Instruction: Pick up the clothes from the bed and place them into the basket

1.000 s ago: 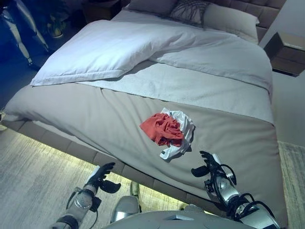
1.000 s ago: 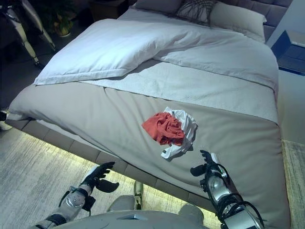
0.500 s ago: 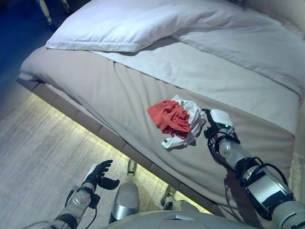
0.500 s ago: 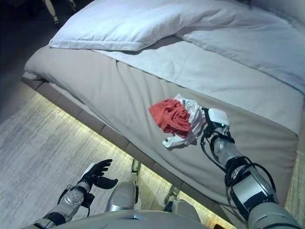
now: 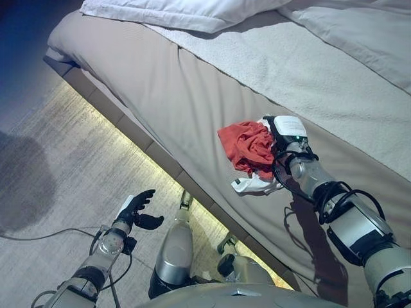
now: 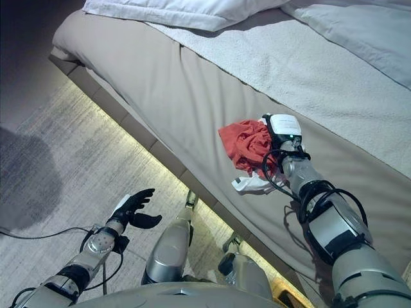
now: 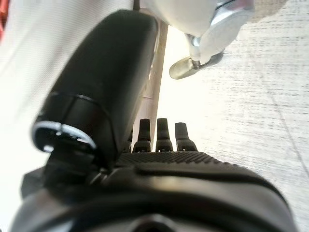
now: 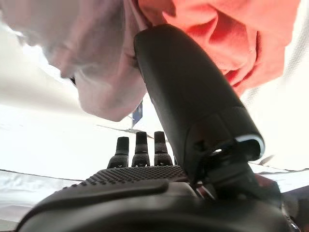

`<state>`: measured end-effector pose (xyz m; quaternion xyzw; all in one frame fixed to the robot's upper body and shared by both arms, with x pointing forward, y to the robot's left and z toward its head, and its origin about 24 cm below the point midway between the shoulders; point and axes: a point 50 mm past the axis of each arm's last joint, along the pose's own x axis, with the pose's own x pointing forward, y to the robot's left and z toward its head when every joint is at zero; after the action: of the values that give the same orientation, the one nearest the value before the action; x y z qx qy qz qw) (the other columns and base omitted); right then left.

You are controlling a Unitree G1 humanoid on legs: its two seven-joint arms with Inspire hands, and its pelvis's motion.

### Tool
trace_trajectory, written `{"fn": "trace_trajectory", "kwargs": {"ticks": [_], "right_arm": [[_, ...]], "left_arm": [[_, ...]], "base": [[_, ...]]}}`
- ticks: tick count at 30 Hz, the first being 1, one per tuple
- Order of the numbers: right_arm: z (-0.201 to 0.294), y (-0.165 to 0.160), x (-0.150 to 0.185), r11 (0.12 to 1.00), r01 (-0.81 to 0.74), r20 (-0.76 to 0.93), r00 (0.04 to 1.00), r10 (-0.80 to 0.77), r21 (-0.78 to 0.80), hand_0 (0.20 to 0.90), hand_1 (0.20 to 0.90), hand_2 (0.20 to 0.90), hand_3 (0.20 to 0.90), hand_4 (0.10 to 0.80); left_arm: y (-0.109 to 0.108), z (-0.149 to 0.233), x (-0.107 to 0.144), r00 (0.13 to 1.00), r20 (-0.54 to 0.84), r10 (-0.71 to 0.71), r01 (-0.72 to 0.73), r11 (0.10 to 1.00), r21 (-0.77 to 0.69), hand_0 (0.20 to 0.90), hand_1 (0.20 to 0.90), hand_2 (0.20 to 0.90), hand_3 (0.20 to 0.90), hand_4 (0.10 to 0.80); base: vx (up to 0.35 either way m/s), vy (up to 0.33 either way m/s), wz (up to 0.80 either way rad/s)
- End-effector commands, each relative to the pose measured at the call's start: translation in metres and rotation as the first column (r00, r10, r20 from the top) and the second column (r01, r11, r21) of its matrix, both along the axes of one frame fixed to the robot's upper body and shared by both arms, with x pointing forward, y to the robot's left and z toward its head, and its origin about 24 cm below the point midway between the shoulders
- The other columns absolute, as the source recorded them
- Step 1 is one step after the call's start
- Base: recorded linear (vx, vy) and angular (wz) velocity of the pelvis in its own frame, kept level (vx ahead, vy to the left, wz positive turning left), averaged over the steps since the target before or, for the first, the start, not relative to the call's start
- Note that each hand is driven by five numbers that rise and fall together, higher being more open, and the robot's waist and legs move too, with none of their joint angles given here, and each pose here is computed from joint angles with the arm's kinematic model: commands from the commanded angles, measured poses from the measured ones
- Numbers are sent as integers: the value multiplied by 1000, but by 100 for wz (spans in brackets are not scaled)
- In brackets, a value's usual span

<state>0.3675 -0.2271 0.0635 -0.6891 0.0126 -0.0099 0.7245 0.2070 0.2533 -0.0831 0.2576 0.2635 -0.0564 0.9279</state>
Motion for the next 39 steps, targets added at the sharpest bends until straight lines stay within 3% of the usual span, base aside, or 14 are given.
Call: {"fn": "trace_trajectory", "kwargs": {"ticks": [1,6,13,28,39], "right_arm": [[54,-2,19,996,-29,188,981,44,-81,900,900,900,900,800],[61,9,22,996,-86,216,972,92,-40,900,900,900,900,800],[37,12,3,998,-25,266,964,9,60,900,900,900,900,800],[-17,45,-62,956,-266,105,961,254,124,900,900,900,900,800],[12,70,-23,956,-288,134,951,279,49,900,900,900,900,800]], "left_arm": [[6,8,0,998,57,-22,22,1000,5,900,900,900,900,800],[9,10,-2,998,59,-4,5,1000,-4,900,900,900,900,800],[9,0,-20,999,20,38,-38,999,-15,900,900,900,900,800],[5,-11,-39,993,-39,108,-109,994,-29,900,900,900,900,800],[3,-9,-26,997,-35,73,-74,997,-23,900,900,900,900,800]], "base": [[0,0,0],[0,0,0],[49,48,2],[55,19,-10],[19,-8,3]]}}
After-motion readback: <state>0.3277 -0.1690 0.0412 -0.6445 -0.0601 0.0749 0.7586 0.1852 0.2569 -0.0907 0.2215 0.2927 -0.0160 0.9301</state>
